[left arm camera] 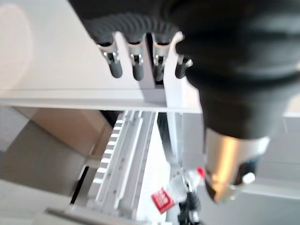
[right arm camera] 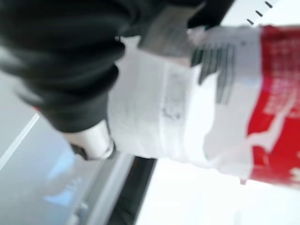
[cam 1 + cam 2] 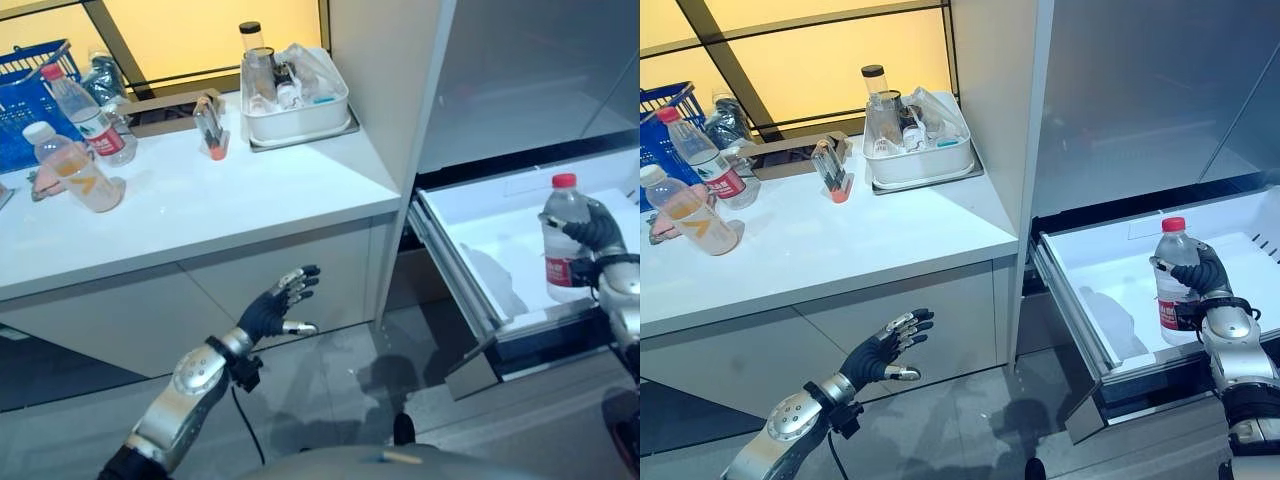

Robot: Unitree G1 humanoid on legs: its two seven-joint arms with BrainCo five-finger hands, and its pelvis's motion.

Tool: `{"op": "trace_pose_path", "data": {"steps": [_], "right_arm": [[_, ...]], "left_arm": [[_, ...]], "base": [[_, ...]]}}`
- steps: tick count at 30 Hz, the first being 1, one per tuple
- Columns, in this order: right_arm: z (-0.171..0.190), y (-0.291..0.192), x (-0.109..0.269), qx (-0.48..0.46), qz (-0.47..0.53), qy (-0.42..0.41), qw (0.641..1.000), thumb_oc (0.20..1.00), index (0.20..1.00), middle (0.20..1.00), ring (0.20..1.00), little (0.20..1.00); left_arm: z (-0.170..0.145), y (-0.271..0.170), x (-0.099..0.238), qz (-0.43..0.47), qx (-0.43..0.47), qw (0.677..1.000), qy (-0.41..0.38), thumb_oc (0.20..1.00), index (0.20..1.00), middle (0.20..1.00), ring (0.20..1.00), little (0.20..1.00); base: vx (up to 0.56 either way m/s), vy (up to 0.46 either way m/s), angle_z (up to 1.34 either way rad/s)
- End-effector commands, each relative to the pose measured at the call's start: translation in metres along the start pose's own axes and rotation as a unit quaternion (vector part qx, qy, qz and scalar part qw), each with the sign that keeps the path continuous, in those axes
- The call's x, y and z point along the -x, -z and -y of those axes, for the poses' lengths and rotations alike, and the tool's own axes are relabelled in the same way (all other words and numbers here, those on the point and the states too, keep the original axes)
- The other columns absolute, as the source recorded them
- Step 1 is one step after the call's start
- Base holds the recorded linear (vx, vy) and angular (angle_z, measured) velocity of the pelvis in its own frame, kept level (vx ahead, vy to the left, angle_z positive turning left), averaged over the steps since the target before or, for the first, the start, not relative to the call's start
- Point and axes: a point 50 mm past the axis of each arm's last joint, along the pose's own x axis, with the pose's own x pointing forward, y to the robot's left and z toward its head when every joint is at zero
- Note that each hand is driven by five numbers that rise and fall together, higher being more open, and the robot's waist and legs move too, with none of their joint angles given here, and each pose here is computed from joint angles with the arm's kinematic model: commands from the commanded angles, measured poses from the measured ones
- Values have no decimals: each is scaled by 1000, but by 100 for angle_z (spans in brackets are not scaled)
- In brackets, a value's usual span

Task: Take the drinks into the refrigerator

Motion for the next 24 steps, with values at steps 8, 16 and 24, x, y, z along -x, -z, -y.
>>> {"op": "trace_pose_path", "data": {"steps": [8, 16, 24], "right_arm": [[-8, -9, -15, 107, -7, -15, 994, 200, 200, 200, 200, 200], [-28, -14, -24, 367, -16, -105, 924, 200, 200, 200, 200, 200], [-90, 5, -19, 588, -2, -235, 774, 200, 200, 200, 200, 200]], "left_arm": [[1, -23, -4, 52, -35, 998, 31, 1000, 1000, 1000, 1000, 1000], [9, -37, -11, 82, -48, 994, 53, 1000, 1000, 1000, 1000, 1000], [14, -42, -21, 106, -50, 992, 38, 1000, 1000, 1000, 1000, 1000]], "base": [[-42, 7, 0], [-54, 11, 1], [-44, -1, 0]]}}
